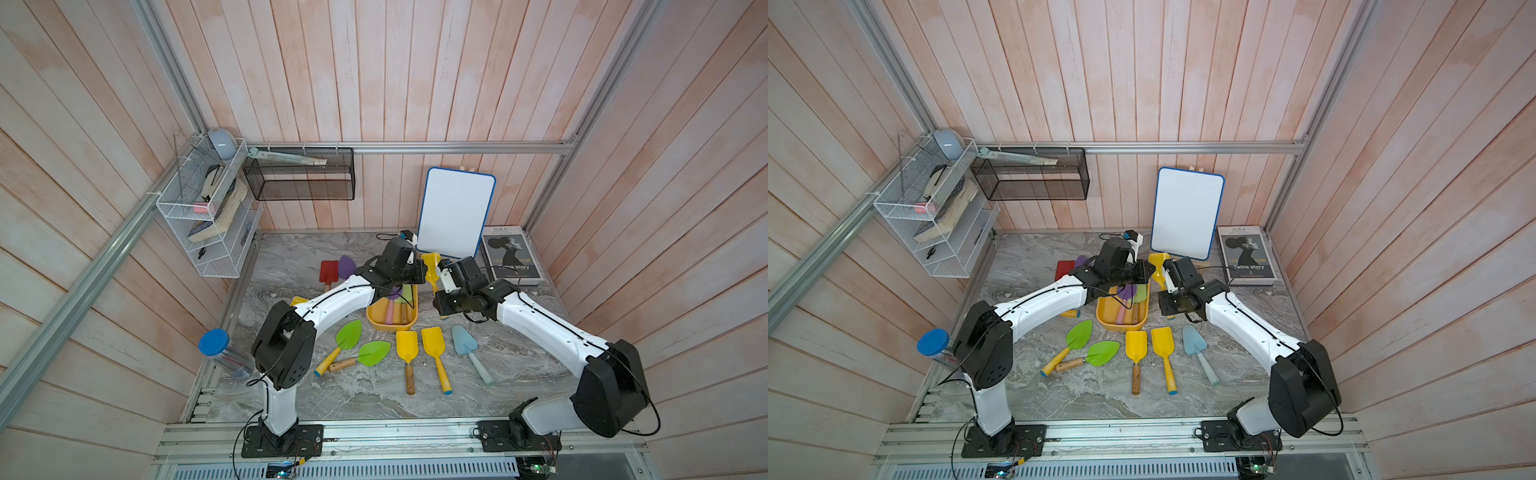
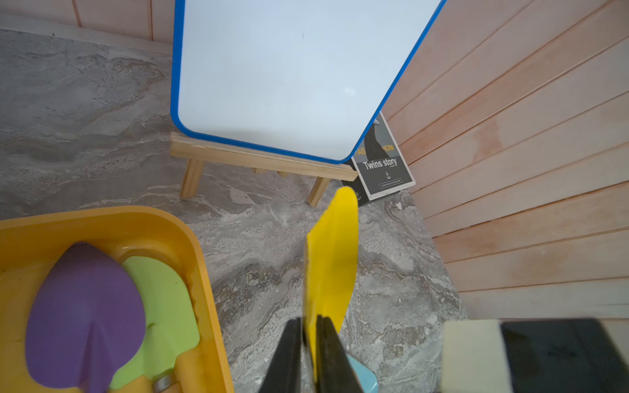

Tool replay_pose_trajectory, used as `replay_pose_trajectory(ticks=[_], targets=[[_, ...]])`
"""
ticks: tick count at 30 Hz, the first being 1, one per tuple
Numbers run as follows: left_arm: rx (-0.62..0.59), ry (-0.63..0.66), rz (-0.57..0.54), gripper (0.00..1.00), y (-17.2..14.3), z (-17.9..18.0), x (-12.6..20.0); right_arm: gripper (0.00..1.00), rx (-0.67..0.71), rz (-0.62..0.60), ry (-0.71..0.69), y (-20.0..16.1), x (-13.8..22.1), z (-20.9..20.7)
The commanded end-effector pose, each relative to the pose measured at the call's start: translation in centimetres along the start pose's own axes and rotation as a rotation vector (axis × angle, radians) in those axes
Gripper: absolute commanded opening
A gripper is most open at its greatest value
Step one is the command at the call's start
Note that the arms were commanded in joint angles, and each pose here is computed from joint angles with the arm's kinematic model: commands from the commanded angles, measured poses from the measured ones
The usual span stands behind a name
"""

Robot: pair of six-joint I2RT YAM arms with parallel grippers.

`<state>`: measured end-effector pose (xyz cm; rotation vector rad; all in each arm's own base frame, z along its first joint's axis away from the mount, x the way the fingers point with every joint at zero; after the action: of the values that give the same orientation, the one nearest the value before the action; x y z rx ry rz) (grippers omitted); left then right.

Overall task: Put the shovel into the storage box
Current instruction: Place the shovel in the storage box.

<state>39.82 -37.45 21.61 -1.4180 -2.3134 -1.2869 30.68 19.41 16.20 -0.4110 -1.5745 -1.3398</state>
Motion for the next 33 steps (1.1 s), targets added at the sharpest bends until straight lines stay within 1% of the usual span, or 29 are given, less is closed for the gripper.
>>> replay_pose_trajectory(ticks=[1,2,8,9,10,13,15,18,22,27,30,33], targets=[[-0.016,0.018,-0.005,0.02,0.2,0.0,-0.6,0.00,-0.007,-0.017,0.001,0.8,0.5,0.3],[-0.016,0.025,-0.005,0.00,0.1,0.1,-0.7,0.00,-0.007,-0.021,0.000,1.0,0.6,0.3],[-0.022,0.069,-0.018,0.00,0.3,0.6,-0.4,0.00,-0.017,-0.035,0.016,1.5,0.9,0.6],[-0.023,0.072,-0.022,0.00,0.4,0.6,-0.3,0.08,-0.018,-0.041,0.021,1.7,1.1,0.7],[-0.025,0.074,-0.027,0.00,0.6,0.5,-0.1,0.14,-0.017,-0.045,0.028,1.8,1.2,0.8],[-0.033,0.074,-0.056,0.00,1.3,0.0,0.8,0.28,-0.016,-0.076,0.048,2.3,1.9,1.2],[-0.044,0.069,-0.078,0.00,2.0,-0.5,1.6,0.39,-0.016,-0.105,0.055,2.7,2.8,1.3],[-0.059,0.066,-0.108,0.00,3.3,-1.3,2.8,0.47,-0.017,-0.148,0.062,3.3,4.1,1.4],[-0.068,0.059,-0.137,0.00,4.8,-1.8,4.3,0.49,-0.024,-0.202,0.072,3.7,6.1,1.3],[-0.074,0.077,-0.160,0.00,6.8,-1.1,6.6,0.49,-0.061,-0.255,0.091,3.4,8.0,0.5],[-0.066,0.096,-0.127,0.00,7.4,0.4,7.8,0.49,-0.095,-0.272,0.093,2.8,8.5,-0.6],[-0.066,0.154,-0.068,0.00,7.0,3.0,8.2,0.49,-0.121,-0.273,0.100,2.0,8.6,-1.4]])
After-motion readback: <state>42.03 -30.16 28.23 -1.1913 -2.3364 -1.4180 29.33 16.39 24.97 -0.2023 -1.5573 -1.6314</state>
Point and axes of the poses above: each gripper's point midway between its finger pads, its own x axis back along the fingers, its own z axis along the line the jaws close on, y = z × x, the point moved 2 cm from there along x, back along the fingers, and after that the axes turned 9 degrees about x, right-handed, at the moved point
